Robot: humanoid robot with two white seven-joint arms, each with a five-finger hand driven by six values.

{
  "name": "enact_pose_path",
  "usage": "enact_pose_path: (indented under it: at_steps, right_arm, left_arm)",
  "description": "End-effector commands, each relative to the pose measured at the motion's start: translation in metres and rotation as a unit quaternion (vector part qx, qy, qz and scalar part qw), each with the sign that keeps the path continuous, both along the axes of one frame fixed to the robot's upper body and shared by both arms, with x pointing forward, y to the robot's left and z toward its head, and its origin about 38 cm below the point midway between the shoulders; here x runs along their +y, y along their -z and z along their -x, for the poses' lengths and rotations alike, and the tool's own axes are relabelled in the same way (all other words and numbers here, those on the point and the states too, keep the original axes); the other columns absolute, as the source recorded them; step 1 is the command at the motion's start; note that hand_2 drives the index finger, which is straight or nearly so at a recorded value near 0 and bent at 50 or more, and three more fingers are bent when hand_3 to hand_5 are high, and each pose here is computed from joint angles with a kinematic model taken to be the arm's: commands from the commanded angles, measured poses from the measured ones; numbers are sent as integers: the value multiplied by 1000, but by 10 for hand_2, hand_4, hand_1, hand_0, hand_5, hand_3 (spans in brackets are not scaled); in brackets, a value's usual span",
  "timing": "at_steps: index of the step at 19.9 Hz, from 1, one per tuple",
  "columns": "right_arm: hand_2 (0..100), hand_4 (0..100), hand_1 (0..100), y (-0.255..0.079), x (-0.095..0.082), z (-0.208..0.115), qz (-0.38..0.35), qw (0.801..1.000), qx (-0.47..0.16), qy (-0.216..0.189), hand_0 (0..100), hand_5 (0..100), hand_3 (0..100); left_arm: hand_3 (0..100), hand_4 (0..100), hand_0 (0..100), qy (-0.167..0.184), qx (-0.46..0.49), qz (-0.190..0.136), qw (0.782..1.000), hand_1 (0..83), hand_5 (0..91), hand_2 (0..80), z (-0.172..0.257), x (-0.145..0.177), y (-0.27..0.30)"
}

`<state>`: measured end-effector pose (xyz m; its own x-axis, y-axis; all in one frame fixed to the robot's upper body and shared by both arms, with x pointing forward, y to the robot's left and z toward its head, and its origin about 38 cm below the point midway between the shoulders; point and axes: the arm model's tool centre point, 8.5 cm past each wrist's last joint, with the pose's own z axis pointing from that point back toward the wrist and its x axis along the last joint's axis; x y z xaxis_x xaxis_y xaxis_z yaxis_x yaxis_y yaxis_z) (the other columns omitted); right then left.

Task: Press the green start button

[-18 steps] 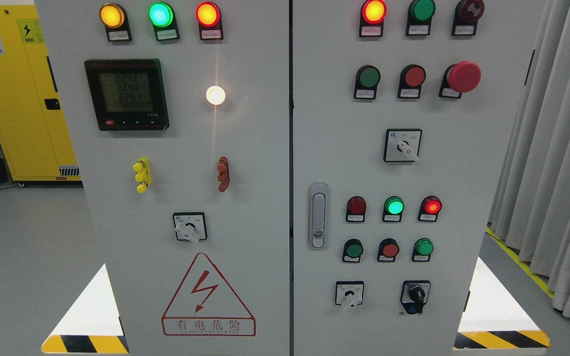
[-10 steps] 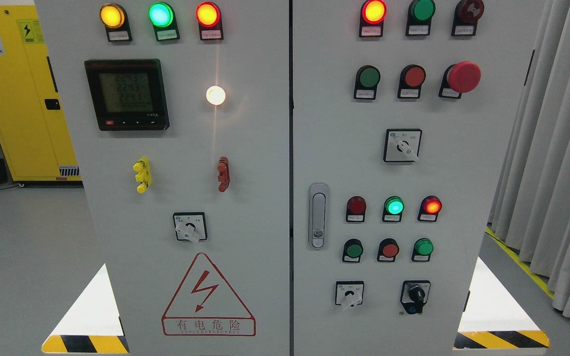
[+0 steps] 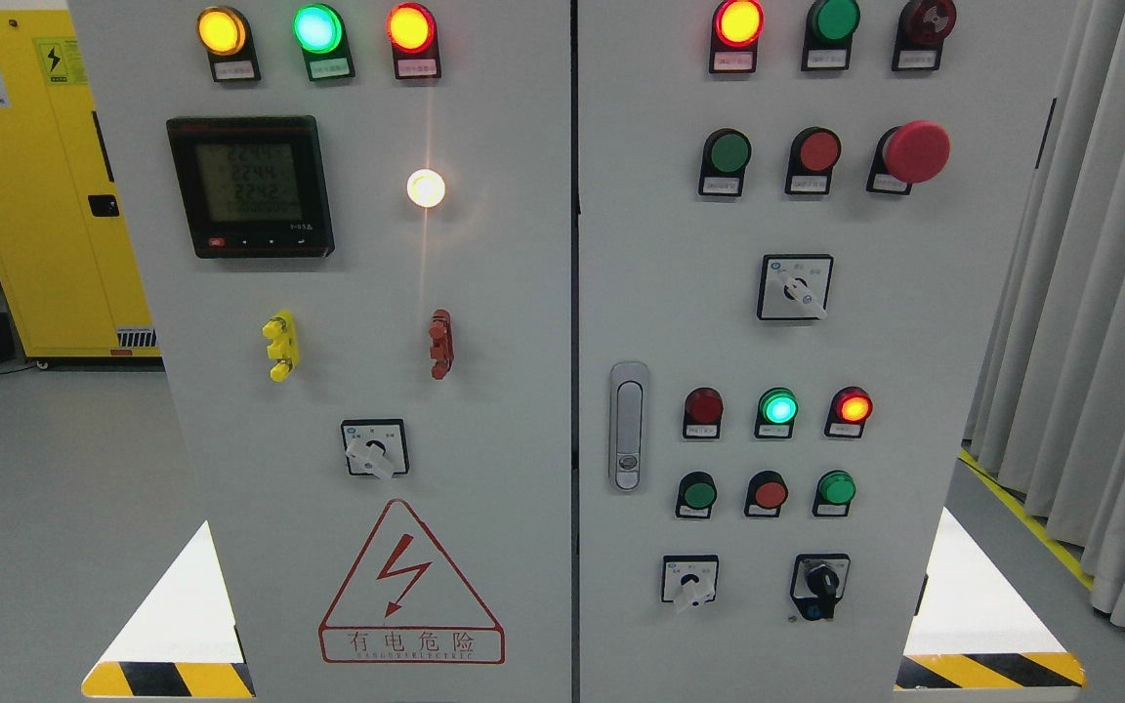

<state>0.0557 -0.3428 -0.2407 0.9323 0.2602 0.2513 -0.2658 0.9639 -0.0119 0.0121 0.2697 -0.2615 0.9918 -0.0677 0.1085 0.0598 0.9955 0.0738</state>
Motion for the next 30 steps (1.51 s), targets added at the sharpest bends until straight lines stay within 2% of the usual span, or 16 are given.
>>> enact_pose_path:
  at_steps: [1,3,6,7,9,12,13,15,17,24,28,30]
  right_arm:
    - [0,23,450,-47,27,-96,38,971,-175,-161,202,0,0]
    - [0,27,450,-67,34,-118,37,955,-234,-176,202,0,0]
    - [0,111,453,-102,43,-147,44,931,-303,-199,201,0,11]
    - [0,166,458,-113,44,-154,47,923,-323,-205,199,30,53]
    - [0,186,460,-131,49,-168,51,907,-363,-208,204,42,70]
    - [0,228,465,-156,46,-190,57,880,-419,-218,211,87,118]
    - [0,239,466,-166,43,-199,59,867,-442,-223,213,99,130]
    - [0,271,471,-193,24,-210,82,839,-486,-233,220,124,168]
    - [0,290,474,-221,20,-218,100,808,-527,-244,223,143,195]
    - [0,440,483,-308,51,-233,150,681,-634,-335,231,299,365]
    - [0,513,492,-342,65,-233,179,624,-662,-373,233,364,443]
    - [0,566,501,-357,70,-234,191,600,-675,-385,237,414,516]
  left_arm:
    - [0,0,120,2,-26,-7,1000,556,0,0,-28,10,-2]
    - [0,0,120,2,-27,-4,1000,556,0,0,-28,7,-2]
    - [0,0,120,2,-27,0,1000,556,0,0,-28,1,-1]
    - [0,0,120,2,-26,4,1000,556,0,0,-28,-4,-1]
    - [0,0,120,2,-27,9,1000,556,0,0,-29,-10,0]
    - [0,0,120,2,-29,18,999,556,0,0,-29,-22,1]
    - [0,0,120,2,-29,20,999,556,0,0,-29,-24,1]
    - [0,0,120,3,-28,23,999,556,0,0,-29,-28,1]
    - [0,0,120,2,-28,30,999,556,0,0,-29,-37,1]
    - [0,0,120,3,-28,50,998,556,0,0,-29,-63,2]
    - [0,0,120,4,-28,55,998,556,0,0,-29,-70,1]
    - [0,0,120,5,-29,55,998,556,0,0,-30,-70,1]
